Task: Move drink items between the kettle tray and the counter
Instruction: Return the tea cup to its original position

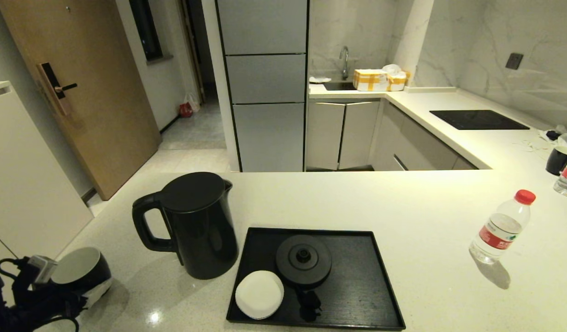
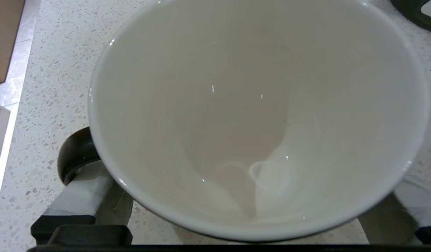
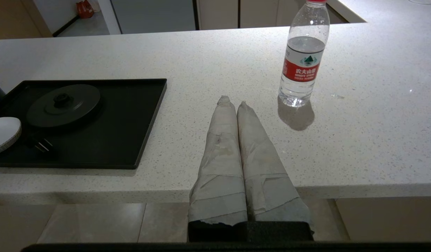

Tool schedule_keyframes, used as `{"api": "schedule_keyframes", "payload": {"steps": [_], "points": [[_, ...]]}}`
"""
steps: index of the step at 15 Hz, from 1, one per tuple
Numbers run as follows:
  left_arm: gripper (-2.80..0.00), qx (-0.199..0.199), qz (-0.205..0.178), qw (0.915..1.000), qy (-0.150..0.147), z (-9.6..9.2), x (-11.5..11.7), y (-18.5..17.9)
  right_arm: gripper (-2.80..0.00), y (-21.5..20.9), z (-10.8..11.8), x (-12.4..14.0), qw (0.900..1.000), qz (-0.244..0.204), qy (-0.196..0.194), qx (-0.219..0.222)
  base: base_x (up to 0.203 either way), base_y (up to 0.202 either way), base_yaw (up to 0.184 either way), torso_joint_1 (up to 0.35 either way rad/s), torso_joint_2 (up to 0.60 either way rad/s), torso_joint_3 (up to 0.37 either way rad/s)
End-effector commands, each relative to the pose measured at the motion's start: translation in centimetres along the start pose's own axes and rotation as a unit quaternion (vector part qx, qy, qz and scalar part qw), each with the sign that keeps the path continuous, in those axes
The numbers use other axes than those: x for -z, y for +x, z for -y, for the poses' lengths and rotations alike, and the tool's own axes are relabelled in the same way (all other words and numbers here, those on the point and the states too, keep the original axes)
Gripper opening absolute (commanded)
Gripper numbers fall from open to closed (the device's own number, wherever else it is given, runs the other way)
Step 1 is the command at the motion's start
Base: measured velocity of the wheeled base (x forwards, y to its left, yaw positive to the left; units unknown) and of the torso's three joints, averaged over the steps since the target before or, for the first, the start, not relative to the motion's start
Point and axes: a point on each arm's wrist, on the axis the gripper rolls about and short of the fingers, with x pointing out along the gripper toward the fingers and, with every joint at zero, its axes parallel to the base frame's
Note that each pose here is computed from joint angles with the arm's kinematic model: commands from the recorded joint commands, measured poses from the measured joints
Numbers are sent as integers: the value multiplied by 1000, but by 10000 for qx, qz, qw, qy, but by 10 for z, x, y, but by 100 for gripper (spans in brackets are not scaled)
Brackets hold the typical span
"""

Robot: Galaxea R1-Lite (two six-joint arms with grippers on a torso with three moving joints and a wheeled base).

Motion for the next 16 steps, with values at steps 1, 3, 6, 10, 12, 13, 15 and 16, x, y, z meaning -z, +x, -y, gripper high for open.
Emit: {"api": "schedule_keyframes", "payload": {"steps": [1, 3, 6, 10, 12, 13, 15, 16], "points": [[0, 18, 25, 10000, 60, 1, -1, -1, -280, 0, 0, 1, 10000, -15, 0, 0, 0, 0, 0, 0, 0, 0], [0, 18, 25, 10000, 60, 1, -1, -1, -280, 0, 0, 1, 10000, -15, 0, -8, 0, 0, 0, 0, 0, 0], [0, 26, 13, 10000, 57, 2, 0, -1, -280, 0, 0, 1, 10000, -15, 0, 0, 0, 0, 0, 0, 0, 0], [0, 24, 17, 10000, 63, 2, -1, -1, -280, 0, 0, 1, 10000, -15, 0, 0, 0, 0, 0, 0, 0, 0], [-280, 17, 12, 10000, 63, 2, 0, -1, -280, 0, 0, 1, 10000, -15, 0, 0, 0, 0, 0, 0, 0, 0], [-280, -18, -17, 10000, 52, 1, 0, -1, -280, 0, 0, 1, 10000, -15, 0, 0, 0, 0, 0, 0, 0, 0], [-280, -21, -13, 10000, 63, 1, 0, -1, -280, 0, 0, 1, 10000, -15, 0, 0, 0, 0, 0, 0, 0, 0], [-280, -12, -17, 10000, 59, 2, 0, -1, -280, 0, 0, 1, 10000, -15, 0, -5, 0, 0, 0, 0, 0, 0]]}}
